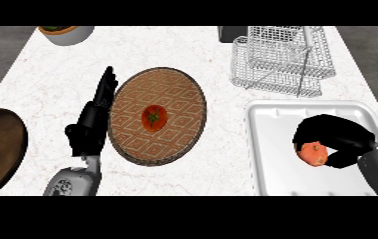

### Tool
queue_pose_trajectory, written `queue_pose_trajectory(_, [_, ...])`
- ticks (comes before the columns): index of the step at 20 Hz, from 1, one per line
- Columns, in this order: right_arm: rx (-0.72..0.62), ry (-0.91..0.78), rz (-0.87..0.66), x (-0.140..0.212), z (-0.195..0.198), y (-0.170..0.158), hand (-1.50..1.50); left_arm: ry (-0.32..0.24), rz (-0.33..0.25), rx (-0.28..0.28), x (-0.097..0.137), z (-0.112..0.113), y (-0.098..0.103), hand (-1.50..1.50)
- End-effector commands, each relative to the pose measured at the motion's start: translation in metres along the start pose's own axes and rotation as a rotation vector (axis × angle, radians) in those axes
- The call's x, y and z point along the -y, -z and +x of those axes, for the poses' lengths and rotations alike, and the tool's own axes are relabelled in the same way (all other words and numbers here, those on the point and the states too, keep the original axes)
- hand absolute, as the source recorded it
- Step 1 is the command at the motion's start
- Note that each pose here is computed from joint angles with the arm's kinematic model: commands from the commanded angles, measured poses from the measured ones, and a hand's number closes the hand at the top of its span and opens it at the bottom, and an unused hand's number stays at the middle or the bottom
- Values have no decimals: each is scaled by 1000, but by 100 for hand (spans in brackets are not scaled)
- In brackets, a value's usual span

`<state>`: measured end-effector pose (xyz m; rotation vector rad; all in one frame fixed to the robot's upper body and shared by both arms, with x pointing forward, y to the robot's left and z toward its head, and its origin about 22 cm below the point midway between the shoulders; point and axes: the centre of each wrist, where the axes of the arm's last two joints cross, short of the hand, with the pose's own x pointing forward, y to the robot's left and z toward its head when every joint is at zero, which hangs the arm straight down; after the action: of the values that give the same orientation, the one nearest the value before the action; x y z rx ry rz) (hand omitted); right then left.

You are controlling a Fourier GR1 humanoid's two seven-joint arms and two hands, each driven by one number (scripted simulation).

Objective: Pick the squash from the tray and place it in the tiered basket

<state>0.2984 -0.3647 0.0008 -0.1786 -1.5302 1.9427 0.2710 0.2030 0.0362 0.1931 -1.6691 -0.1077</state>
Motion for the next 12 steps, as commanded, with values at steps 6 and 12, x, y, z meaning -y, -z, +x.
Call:
queue_pose_trajectory(6, [-431,-13,-32,-2,10,54,150,-4,5,-7,5,-5,0,0])
queue_pose_trajectory(12, [-895,62,13,-2,17,81,150,9,1,-4,1,-5,2,0])
